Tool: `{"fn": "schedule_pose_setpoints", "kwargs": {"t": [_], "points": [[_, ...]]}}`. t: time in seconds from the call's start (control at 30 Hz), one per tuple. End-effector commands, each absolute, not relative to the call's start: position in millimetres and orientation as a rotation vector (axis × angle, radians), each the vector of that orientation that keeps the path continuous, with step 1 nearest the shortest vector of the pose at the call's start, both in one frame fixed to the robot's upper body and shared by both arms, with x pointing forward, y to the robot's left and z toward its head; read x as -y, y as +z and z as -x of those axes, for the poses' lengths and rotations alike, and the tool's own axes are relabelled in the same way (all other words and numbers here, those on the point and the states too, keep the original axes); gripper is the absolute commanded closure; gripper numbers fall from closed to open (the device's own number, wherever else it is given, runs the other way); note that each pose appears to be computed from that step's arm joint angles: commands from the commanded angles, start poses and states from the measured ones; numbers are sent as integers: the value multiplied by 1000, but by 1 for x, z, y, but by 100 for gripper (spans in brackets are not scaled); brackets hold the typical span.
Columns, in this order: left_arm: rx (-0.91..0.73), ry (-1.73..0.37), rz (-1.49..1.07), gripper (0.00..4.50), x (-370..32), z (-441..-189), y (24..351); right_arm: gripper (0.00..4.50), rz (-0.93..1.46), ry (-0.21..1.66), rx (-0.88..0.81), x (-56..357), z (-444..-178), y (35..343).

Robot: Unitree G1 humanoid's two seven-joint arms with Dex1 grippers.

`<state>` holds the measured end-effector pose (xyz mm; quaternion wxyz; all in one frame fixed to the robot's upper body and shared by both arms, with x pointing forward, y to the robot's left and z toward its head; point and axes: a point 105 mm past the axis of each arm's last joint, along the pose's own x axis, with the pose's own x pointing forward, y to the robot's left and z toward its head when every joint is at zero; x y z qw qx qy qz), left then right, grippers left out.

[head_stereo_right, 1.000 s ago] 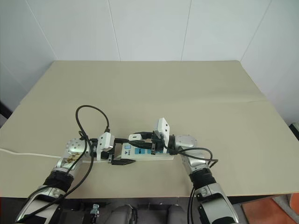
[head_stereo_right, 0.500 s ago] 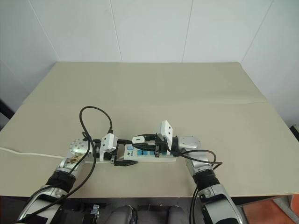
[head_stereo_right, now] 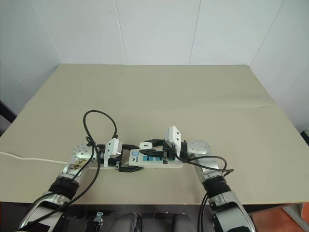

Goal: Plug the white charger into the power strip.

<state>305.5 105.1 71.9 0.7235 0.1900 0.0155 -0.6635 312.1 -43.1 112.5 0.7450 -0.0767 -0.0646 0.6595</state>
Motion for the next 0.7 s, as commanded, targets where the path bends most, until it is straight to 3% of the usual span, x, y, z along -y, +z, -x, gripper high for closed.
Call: {"fn": "schedule_pose_setpoints", "kwargs": {"t": [0.03,0.47,0.7], "points": [[-112,-1452,-424,116,-119,-301,59,340,210,1329,-50,85,-322,77],[-102,-1458,-427,116,-118,-301,62,340,198,1421,-137,66,-313,62],[-100,-1449,-425,116,-119,-299,61,340,202,1387,-228,86,-312,45]]}}
